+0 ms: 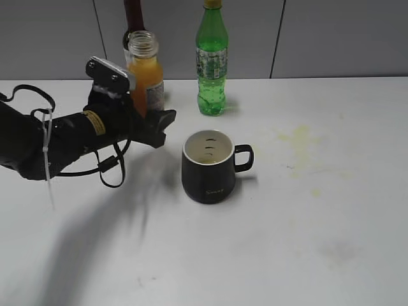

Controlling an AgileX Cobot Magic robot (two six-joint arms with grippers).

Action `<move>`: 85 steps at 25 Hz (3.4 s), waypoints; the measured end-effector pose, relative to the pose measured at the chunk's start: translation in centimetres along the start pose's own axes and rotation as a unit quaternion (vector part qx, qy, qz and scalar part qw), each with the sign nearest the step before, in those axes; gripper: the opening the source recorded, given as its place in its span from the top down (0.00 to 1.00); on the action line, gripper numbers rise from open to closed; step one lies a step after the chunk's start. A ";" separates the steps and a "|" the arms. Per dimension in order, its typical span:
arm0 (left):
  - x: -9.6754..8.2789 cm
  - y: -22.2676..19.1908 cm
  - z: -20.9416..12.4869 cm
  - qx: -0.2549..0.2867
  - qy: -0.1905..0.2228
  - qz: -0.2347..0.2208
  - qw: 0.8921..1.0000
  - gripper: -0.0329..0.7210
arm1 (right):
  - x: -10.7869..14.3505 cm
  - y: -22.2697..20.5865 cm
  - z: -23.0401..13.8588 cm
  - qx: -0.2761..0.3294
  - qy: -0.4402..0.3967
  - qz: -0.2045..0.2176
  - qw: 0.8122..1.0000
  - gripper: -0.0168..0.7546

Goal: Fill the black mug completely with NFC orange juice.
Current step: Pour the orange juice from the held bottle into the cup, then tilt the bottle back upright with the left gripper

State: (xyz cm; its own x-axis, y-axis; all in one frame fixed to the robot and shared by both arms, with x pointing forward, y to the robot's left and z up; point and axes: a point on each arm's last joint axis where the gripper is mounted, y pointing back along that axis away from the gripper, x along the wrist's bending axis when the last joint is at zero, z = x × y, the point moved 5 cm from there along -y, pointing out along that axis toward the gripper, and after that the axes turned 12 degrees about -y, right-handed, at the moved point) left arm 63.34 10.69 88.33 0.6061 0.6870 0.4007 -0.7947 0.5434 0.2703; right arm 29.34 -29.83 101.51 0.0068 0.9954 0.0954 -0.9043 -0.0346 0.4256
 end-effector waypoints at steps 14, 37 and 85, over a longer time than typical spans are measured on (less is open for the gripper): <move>-2.3 -0.2 -0.3 0.029 -0.135 -0.043 0.989 0.33 | 0.0 0.0 0.0 0.000 0.000 0.000 1.000 0.21; -0.8 -0.2 -1.1 0.058 -0.302 -0.002 0.951 0.33 | 0.0 0.0 0.0 0.000 0.000 0.000 1.000 0.21; -0.2 -0.6 -1.4 0.051 -0.460 0.036 0.886 0.33 | 0.0 0.0 0.0 0.000 0.000 0.000 1.000 0.21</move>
State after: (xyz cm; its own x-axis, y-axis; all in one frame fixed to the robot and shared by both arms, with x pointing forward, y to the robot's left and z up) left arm 63.71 10.90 86.88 0.3073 0.0088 0.9516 -0.8575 0.4361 0.2729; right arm 29.34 -29.83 101.51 0.0068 0.9954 0.0954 -0.9043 -0.0346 0.4256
